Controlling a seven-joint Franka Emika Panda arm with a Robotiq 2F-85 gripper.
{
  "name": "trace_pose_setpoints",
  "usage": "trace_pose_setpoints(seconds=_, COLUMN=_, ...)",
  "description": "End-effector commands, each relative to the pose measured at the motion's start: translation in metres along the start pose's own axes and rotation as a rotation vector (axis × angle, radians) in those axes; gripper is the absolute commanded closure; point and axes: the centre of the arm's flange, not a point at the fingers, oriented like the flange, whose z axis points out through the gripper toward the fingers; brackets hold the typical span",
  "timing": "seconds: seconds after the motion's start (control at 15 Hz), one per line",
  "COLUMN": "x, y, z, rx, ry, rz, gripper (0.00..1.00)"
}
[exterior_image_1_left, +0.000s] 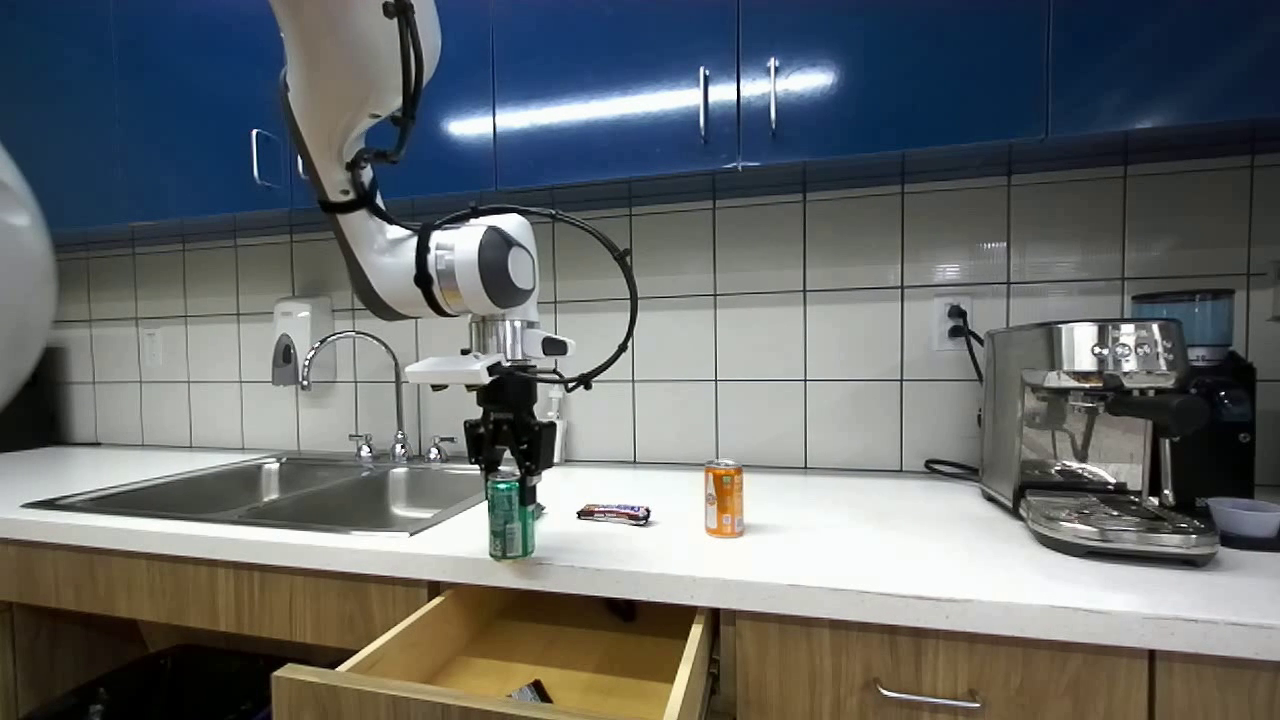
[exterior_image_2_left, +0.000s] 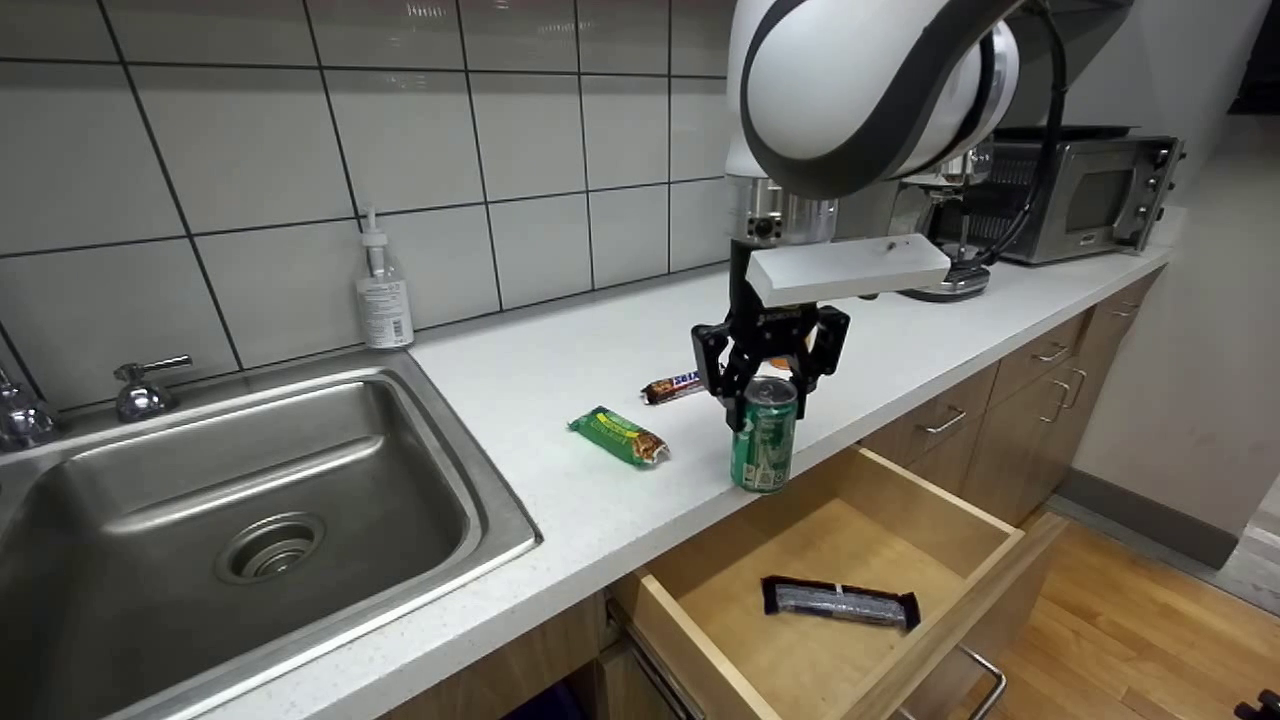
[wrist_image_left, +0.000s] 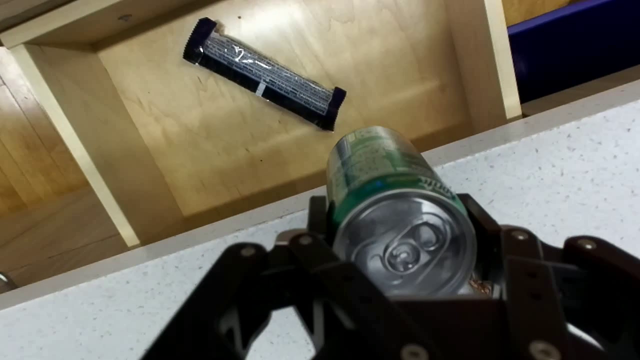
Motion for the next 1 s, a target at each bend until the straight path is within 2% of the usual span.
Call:
trace_pose_setpoints(seconds=0.0, x=-0.02, y=-0.002, z=-0.012, rx=-0.009, ry=0.032, rz=-0.021, gripper=0.62)
trace_pose_setpoints(seconds=0.93, x=-0.029, y=-0.002, z=0.008, rx=-0.018, ry=0.031, rz=-0.035, gripper=0.62)
